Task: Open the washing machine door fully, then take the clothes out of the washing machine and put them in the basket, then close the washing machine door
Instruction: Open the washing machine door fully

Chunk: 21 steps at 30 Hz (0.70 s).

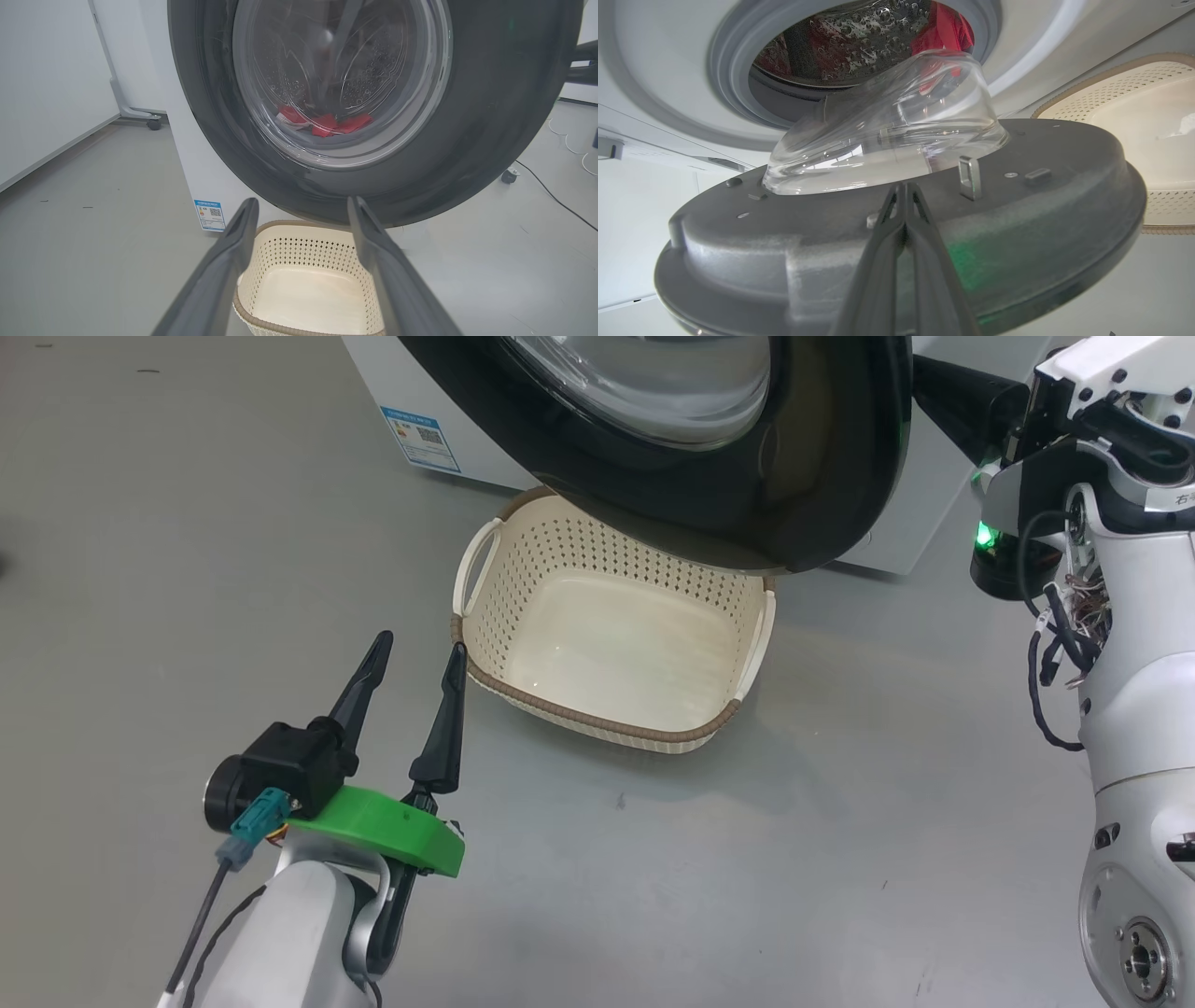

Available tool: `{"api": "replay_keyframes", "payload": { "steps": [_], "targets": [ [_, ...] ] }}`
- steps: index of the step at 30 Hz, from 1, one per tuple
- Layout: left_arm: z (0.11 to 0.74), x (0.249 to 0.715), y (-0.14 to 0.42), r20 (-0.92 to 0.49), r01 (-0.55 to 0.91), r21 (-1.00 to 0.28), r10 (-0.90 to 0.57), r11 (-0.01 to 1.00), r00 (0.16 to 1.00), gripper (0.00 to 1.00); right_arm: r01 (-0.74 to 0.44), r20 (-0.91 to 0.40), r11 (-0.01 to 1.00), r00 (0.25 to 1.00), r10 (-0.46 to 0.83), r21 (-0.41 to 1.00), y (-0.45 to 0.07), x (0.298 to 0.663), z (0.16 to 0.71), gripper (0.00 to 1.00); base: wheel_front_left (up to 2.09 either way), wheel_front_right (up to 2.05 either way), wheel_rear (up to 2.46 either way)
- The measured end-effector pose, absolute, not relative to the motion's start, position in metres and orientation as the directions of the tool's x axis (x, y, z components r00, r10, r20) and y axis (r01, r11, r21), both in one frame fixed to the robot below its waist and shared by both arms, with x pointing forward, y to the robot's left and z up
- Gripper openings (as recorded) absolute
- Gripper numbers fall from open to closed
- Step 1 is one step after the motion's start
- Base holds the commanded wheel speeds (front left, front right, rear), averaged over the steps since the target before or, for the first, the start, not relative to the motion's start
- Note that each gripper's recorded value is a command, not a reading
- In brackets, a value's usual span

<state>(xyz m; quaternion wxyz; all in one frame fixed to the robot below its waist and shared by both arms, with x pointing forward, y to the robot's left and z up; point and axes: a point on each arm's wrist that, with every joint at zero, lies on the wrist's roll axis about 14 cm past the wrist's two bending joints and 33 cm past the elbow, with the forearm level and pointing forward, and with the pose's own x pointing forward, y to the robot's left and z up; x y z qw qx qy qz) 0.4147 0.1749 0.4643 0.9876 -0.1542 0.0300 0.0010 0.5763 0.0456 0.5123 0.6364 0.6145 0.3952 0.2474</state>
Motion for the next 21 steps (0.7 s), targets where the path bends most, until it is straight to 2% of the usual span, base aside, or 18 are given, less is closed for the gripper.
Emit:
{"api": "replay_keyframes", "payload": {
  "steps": [11, 21],
  "targets": [
    [0.471, 0.41, 0.173, -0.044, -0.008, -0.295, -0.006, 0.955, 0.999, 1.0, 0.177, -0.2, 0.123, 0.535, 0.821, 0.977, 0.049, 0.56, 0.516, 0.0, 0.0, 0.0, 0.0],
    [0.471, 0.404, 0.17, -0.043, 0.0, -0.296, -0.014, 0.955, 0.999, 1.0, 0.212, -0.186, 0.094, 0.472, 0.862, 0.973, 0.059, 0.538, 0.514, 0.0, 0.0, 0.0, 0.0]
  ]
}}
